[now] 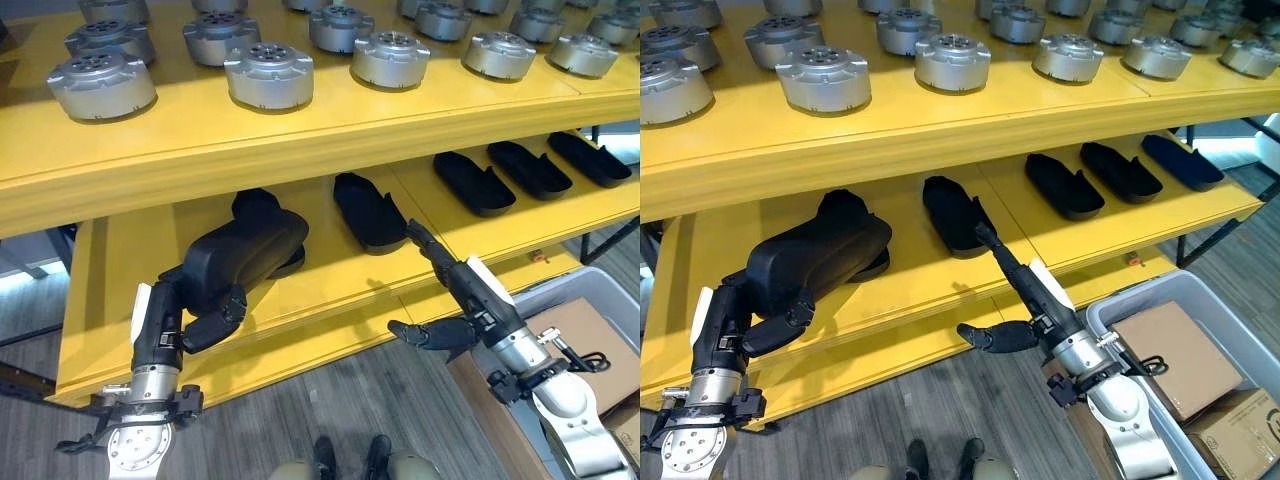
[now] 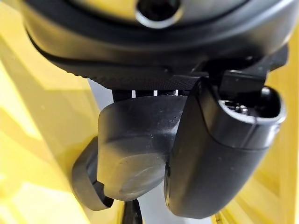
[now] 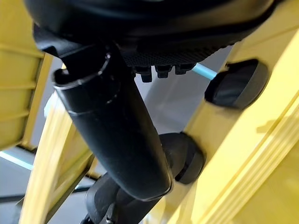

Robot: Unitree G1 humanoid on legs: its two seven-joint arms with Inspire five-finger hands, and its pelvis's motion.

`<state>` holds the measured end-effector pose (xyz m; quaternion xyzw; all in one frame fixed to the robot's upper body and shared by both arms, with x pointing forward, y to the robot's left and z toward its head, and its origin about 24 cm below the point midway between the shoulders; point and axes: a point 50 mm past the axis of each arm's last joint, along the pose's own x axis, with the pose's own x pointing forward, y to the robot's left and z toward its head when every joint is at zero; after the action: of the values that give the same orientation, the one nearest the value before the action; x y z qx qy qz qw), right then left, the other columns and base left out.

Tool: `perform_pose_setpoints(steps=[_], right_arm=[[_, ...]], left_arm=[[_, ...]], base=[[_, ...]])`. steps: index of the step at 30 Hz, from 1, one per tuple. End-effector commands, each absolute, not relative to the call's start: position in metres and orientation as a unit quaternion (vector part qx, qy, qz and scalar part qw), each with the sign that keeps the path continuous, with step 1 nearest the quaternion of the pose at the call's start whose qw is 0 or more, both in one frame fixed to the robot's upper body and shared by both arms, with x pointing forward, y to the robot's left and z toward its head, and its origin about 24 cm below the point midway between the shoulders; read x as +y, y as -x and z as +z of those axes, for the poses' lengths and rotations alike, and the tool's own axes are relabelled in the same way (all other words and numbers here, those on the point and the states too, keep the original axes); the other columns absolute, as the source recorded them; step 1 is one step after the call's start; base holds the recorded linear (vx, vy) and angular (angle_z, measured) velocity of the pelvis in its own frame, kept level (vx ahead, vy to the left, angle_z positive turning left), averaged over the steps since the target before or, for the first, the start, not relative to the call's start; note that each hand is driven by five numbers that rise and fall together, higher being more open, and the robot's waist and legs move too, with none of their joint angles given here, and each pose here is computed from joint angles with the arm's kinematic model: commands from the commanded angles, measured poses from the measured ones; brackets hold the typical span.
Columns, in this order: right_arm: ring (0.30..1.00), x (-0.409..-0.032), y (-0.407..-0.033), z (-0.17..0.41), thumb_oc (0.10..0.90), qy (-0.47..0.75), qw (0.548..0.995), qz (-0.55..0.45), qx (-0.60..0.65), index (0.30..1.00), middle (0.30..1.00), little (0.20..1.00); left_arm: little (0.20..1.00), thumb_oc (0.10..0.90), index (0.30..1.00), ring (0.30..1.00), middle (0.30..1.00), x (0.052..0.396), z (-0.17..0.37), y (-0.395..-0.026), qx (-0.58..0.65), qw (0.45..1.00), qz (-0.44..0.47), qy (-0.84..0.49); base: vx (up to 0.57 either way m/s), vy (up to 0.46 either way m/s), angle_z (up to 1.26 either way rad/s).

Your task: Move parts from the plastic box to the shelf.

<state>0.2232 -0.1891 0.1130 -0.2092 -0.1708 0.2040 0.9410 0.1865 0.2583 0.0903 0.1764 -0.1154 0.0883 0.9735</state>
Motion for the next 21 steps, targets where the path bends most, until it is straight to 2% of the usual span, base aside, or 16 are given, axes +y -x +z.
perform_pose_setpoints(steps=[1, 9, 21], right_arm=[[1.000, -0.183, -0.222, 0.163, 0.900, 0.184, 0.912, 0.187, -0.316, 1.000, 1.000, 1.000], [1.000, -0.187, -0.225, 0.169, 0.900, 0.193, 0.907, 0.159, -0.339, 1.000, 1.000, 1.000], [1.000, -0.201, -0.208, 0.145, 0.900, 0.198, 0.931, 0.148, -0.268, 1.000, 1.000, 1.000]], left_arm=[[0.300, 0.400, 0.300, 0.300, 0.300, 0.243, 0.169, -0.187, -0.345, 0.923, 0.089, -0.145], [0.300, 0.400, 0.300, 0.300, 0.300, 0.240, 0.180, -0.193, -0.377, 0.912, 0.096, -0.129], [0.300, 0.400, 0.300, 0.300, 0.300, 0.242, 0.170, -0.190, -0.338, 0.927, 0.069, -0.147]], base=[[-0.01, 0.180, -0.04], [-0.07, 0.248, 0.17], [0.08, 0.207, 0.15]])
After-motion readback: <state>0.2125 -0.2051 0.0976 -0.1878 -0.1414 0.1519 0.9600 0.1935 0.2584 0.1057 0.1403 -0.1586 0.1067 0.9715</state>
